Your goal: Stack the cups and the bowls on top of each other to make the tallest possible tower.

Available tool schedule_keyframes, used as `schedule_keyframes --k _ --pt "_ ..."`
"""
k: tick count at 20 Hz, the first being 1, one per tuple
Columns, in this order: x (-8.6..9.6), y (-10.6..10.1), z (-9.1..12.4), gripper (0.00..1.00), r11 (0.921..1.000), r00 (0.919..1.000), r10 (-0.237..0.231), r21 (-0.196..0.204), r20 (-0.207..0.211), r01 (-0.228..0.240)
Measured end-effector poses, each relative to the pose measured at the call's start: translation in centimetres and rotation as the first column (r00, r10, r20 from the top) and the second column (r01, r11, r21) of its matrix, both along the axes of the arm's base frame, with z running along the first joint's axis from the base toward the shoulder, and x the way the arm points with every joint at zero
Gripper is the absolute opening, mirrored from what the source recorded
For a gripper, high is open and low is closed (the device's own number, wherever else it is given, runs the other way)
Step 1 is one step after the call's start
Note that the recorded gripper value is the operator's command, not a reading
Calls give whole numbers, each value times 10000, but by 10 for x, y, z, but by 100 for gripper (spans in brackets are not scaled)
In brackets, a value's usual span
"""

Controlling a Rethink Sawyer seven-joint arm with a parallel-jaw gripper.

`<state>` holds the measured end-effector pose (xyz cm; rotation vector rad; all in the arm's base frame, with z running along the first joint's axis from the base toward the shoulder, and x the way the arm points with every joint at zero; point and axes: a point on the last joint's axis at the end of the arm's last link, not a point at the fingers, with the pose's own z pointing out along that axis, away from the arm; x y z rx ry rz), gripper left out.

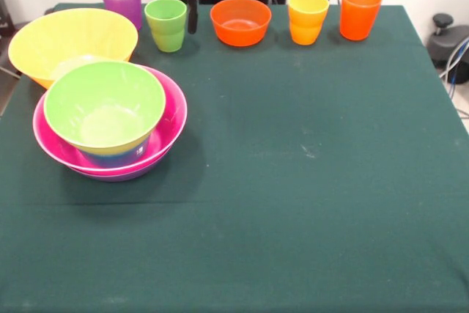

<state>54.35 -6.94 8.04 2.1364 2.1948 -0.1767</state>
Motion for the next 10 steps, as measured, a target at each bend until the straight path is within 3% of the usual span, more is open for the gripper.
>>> schedule_keyframes --k 10 --pt "3 -3 8 100 10000 9999 -45 -17 151 45"
